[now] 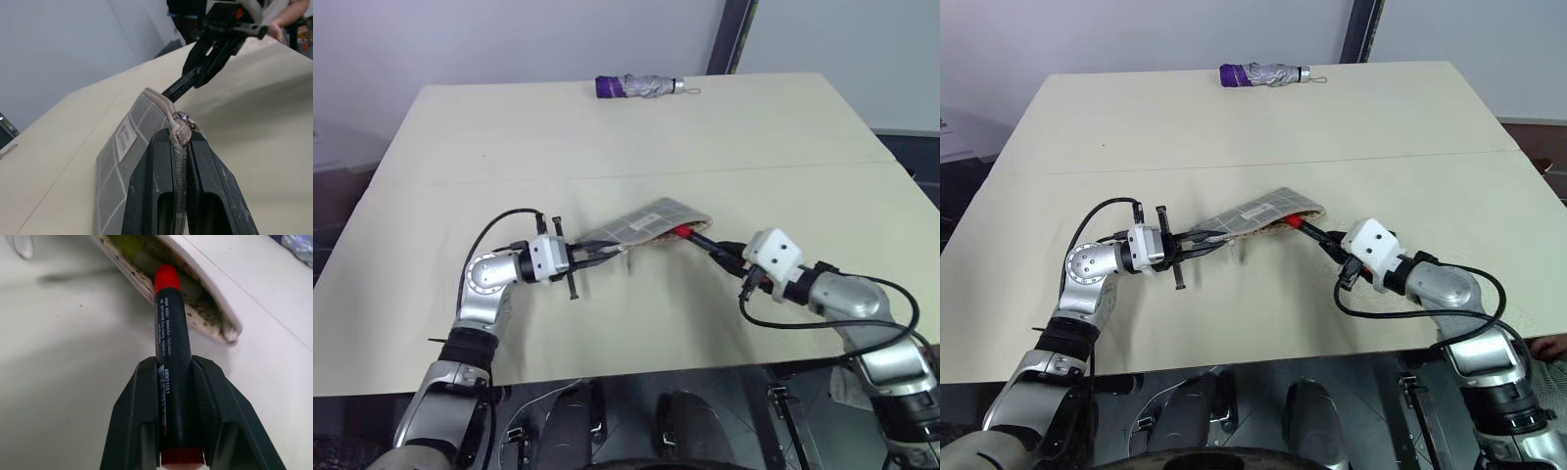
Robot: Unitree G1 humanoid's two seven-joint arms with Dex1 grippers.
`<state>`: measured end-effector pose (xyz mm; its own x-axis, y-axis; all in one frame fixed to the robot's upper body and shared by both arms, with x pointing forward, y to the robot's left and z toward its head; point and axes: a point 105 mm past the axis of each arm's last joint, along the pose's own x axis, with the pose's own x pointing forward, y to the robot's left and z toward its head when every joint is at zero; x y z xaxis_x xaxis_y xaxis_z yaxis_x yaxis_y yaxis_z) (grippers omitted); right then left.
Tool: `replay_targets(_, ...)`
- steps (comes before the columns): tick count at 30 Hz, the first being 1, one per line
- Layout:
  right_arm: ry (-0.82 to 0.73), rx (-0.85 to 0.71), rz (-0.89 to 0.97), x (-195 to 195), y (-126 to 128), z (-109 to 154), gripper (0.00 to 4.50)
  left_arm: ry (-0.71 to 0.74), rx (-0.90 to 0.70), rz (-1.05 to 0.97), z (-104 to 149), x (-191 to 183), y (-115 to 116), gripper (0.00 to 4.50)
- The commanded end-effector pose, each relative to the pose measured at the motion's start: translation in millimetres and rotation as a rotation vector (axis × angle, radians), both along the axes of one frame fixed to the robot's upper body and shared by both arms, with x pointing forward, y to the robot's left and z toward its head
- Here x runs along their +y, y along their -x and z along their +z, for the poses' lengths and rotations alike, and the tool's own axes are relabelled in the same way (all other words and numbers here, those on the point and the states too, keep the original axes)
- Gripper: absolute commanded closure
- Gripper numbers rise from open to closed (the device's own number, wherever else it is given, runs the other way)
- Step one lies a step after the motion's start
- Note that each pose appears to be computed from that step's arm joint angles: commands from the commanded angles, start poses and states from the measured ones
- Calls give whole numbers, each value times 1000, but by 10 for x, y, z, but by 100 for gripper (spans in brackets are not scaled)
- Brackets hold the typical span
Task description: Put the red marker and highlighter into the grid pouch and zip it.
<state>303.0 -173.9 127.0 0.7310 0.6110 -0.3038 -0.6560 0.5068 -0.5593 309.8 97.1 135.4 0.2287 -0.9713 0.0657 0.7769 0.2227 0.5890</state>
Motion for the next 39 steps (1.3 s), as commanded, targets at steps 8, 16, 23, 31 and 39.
replay_targets(8, 297, -239, 303, 486, -135, 220, 405, -56, -96, -123, 136, -102, 86, 450)
replay_targets(16, 249, -231, 368, 652, -145, 116, 298, -29, -85, -148, 183, -115, 116, 450)
replay_targets(23, 216, -234, 295, 445, -106, 231, 3, -21, -60, -117, 141, -57, 117, 450)
replay_targets(31, -189, -108, 264, 450, 320, 675, 3, -24, -42, -70, 38, -72, 80, 450)
replay_targets(39, -540, 353, 187, 619, 778, 117, 3, -87, -149, -46, -8, -308, -31, 450)
